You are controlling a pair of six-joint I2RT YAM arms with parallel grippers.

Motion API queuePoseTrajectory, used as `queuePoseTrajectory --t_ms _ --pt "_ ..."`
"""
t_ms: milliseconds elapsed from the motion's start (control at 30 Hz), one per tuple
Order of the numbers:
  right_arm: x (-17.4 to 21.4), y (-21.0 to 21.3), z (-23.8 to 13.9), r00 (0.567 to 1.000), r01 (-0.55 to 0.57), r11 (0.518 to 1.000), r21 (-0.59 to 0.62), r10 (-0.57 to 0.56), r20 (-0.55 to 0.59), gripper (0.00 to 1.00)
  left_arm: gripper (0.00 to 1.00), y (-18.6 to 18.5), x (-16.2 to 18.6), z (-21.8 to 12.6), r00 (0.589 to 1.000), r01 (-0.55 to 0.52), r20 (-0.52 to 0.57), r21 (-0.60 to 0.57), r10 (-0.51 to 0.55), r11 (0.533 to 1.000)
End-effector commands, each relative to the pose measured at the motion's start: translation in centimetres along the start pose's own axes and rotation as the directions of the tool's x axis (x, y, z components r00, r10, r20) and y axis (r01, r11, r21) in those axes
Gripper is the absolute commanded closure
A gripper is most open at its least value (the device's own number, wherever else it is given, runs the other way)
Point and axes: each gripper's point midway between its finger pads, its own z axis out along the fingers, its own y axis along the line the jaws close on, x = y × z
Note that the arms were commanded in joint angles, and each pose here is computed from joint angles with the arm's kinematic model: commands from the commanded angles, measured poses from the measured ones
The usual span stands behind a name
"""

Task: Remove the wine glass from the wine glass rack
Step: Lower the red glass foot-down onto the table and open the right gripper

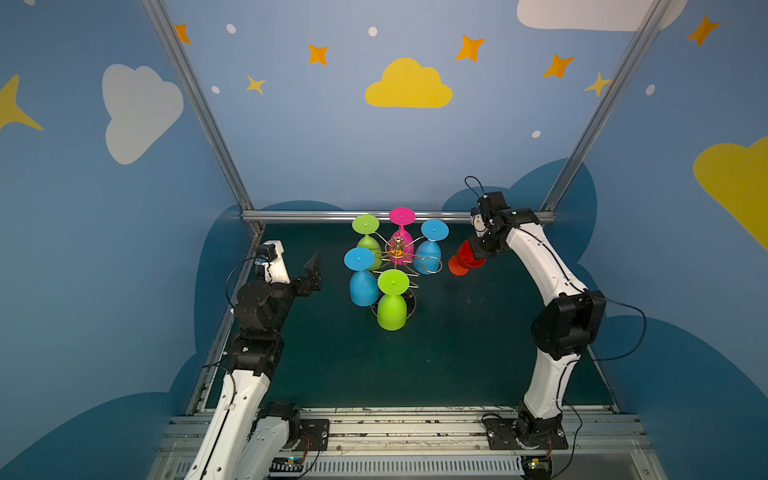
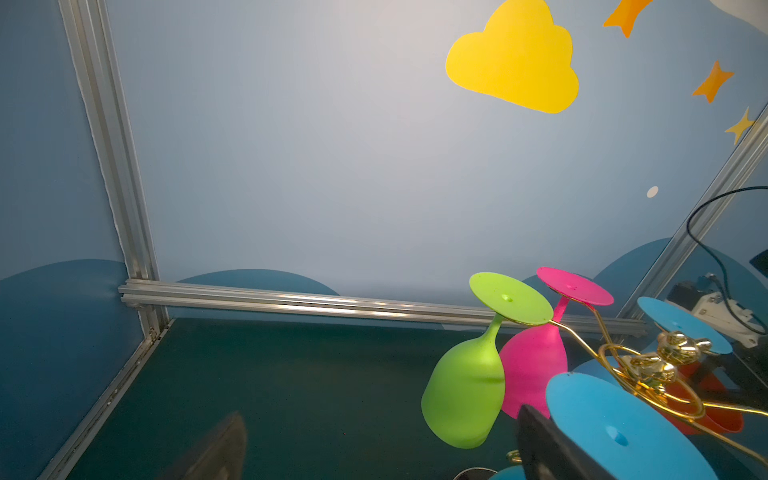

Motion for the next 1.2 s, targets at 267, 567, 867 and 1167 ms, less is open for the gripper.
queuePoseTrajectory --t_ms 267,567,867,1167 --pt "0.7 -0.2 3.1 0.986 0.02 1.0 0.019 -0.017 -0.163 1.0 0.01 0.0 0.4 0.0 1.0 -0.001 -0.01 0.011 0.001 1.0" --pt "0.6 0.2 4.1 0.984 0.006 1.0 -0.01 -0.007 -0.175 0.89 0.01 0.0 0.6 0.1 1.0 -0.001 -0.017 0.011 0.001 1.0" --pt "0.0 -0.2 2.9 0.99 -0.045 0.998 -0.041 0.039 -0.135 0.68 0.01 0.1 0.6 0.0 1.0 -0.003 -0.016 0.008 0.003 1.0" --pt "-1.8 -0.4 -2.1 0.986 -0.166 0.971 -0.174 0.167 -0.012 0.53 0.01 0.1 0.5 0.0 1.0 -0.003 -0.015 0.01 0.003 1.0"
